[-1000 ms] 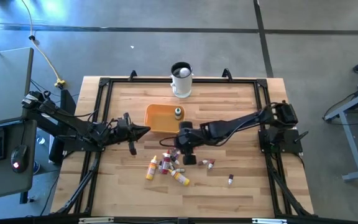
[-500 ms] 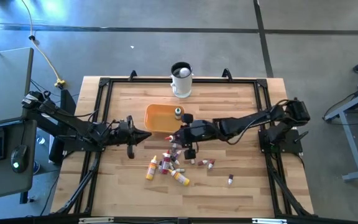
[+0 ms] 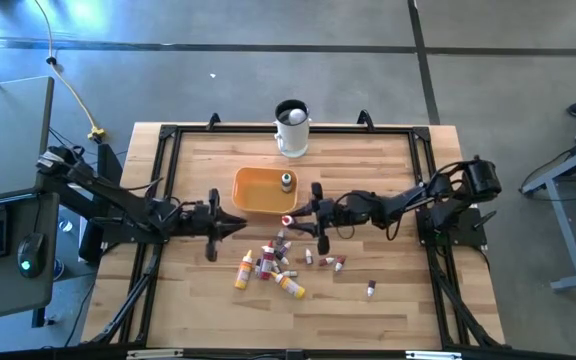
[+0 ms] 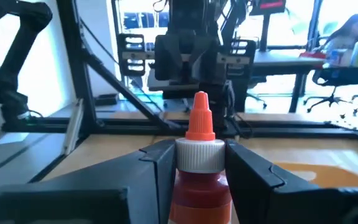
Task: Pick & Place food coloring
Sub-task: Put the large orange food coloring bottle into the yellow bin
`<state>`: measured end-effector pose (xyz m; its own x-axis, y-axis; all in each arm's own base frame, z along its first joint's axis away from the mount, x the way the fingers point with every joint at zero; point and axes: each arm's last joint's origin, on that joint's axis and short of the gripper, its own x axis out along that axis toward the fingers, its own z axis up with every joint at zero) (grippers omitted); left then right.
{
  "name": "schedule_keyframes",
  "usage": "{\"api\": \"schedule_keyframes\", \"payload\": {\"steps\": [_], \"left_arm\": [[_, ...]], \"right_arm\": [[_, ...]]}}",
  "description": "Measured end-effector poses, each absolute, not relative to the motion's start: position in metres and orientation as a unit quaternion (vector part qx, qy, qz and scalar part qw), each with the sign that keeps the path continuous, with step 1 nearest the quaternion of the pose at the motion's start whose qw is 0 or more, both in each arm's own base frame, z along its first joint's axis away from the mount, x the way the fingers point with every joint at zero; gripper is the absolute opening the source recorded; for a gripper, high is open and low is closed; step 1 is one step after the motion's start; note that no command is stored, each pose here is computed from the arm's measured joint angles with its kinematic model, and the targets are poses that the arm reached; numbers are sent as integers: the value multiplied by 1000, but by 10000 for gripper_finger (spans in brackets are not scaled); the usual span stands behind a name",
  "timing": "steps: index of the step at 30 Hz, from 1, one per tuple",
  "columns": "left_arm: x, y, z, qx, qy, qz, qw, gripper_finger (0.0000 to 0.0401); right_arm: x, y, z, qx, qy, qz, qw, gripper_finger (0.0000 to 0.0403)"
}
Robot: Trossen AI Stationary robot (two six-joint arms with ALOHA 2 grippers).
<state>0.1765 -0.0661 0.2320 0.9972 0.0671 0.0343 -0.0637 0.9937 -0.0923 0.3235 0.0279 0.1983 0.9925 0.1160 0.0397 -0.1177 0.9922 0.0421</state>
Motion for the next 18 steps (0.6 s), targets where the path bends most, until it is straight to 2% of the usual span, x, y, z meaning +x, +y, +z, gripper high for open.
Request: {"api": "schedule_keyframes", "payload": {"steps": [6,9,14,18], "left_arm": [[192,-73,223,-48,-33,41,997,130],[205,-78,219,-39,-22,59,997,156],[225,-85,224,-31,-11,107,994,165],[233,-88,229,-22,0,112,993,165]], "right_arm": [[325,31,201,25,-19,77,997,117],[326,32,200,26,-13,79,996,117],[324,32,186,24,50,88,995,118],[312,31,168,40,90,83,992,115]]}}
